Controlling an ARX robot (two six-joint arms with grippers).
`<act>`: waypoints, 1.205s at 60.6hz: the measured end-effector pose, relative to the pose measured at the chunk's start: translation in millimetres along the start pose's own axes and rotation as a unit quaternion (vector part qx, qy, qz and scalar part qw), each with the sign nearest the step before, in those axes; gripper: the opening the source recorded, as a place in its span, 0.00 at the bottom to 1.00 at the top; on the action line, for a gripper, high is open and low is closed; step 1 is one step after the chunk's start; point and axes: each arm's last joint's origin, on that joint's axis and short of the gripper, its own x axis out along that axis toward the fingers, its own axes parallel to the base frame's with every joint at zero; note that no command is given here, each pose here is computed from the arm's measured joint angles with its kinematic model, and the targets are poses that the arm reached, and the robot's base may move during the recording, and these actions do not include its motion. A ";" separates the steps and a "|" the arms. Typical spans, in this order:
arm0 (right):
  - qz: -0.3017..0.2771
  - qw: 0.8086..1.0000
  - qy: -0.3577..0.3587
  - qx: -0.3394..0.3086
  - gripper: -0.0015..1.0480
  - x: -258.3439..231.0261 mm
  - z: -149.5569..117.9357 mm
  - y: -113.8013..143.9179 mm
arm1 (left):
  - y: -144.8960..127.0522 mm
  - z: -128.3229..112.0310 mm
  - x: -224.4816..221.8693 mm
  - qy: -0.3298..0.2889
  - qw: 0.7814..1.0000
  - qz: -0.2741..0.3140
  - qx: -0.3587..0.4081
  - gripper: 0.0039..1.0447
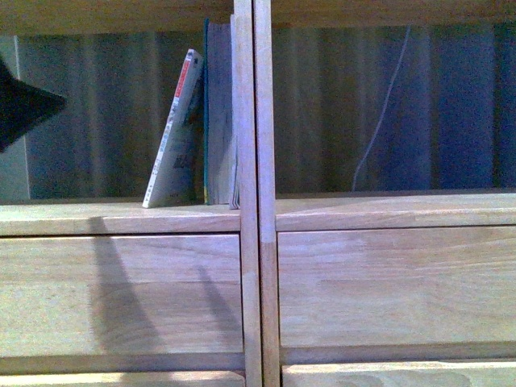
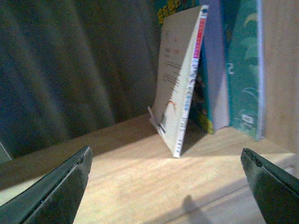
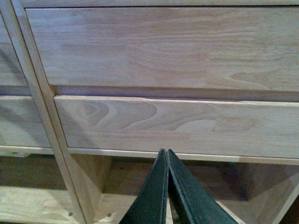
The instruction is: Organize books on shelf
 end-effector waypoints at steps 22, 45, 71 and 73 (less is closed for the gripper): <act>0.000 1.000 0.000 0.000 0.03 0.0 0.0 0.0 | -29.6 -21.5 -115.0 0.012 0.989 0.140 -0.039 0.93; 0.000 1.000 0.000 0.000 0.03 0.0 0.1 0.0 | -80.0 -78.5 -165.4 0.103 0.972 0.186 -0.104 0.70; 0.000 1.000 -0.001 0.000 0.03 -0.1 0.1 0.0 | -98.5 -111.1 -166.8 0.110 0.969 0.197 -0.102 0.03; 0.000 1.000 -0.001 0.000 0.03 -0.1 0.1 0.0 | -98.9 -112.4 -167.1 0.110 0.969 0.196 -0.102 0.02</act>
